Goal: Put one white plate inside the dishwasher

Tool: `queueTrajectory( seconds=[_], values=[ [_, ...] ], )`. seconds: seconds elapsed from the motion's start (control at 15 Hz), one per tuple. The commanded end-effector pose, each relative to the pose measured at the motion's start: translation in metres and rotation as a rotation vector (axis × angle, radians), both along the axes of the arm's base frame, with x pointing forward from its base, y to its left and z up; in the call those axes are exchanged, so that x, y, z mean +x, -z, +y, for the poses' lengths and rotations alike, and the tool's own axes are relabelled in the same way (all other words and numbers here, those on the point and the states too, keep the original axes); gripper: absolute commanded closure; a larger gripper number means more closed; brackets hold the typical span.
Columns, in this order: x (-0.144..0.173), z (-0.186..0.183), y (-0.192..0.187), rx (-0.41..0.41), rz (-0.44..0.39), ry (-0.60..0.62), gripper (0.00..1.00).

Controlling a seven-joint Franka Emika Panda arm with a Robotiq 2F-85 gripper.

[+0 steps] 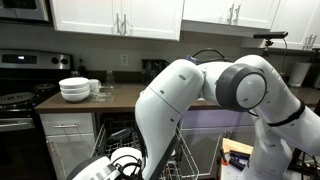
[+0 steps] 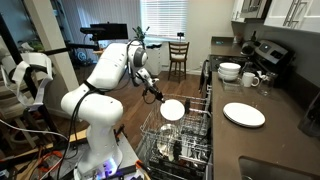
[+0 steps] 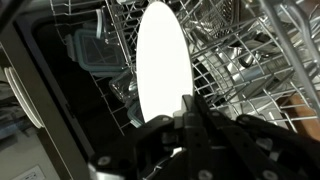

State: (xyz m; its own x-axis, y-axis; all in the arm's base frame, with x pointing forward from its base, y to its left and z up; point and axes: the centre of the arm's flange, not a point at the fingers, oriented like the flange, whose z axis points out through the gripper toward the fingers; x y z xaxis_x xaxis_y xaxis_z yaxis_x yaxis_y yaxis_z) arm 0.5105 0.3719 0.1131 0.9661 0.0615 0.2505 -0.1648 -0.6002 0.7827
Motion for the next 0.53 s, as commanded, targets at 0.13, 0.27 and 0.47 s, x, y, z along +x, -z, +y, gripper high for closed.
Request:
queueTrajectory(
  seconds=[0.13,0.27,0.47],
  values=[
    [-0.026,0.01,-0.044,-0.042,-0.05,0.036,0.99],
    [-0.033,0.011,-0.055,-0.017,-0.075,0.02,0.99],
    [-0.045,0.006,-0.07,0.029,-0.103,0.005,0.99]
  ],
)
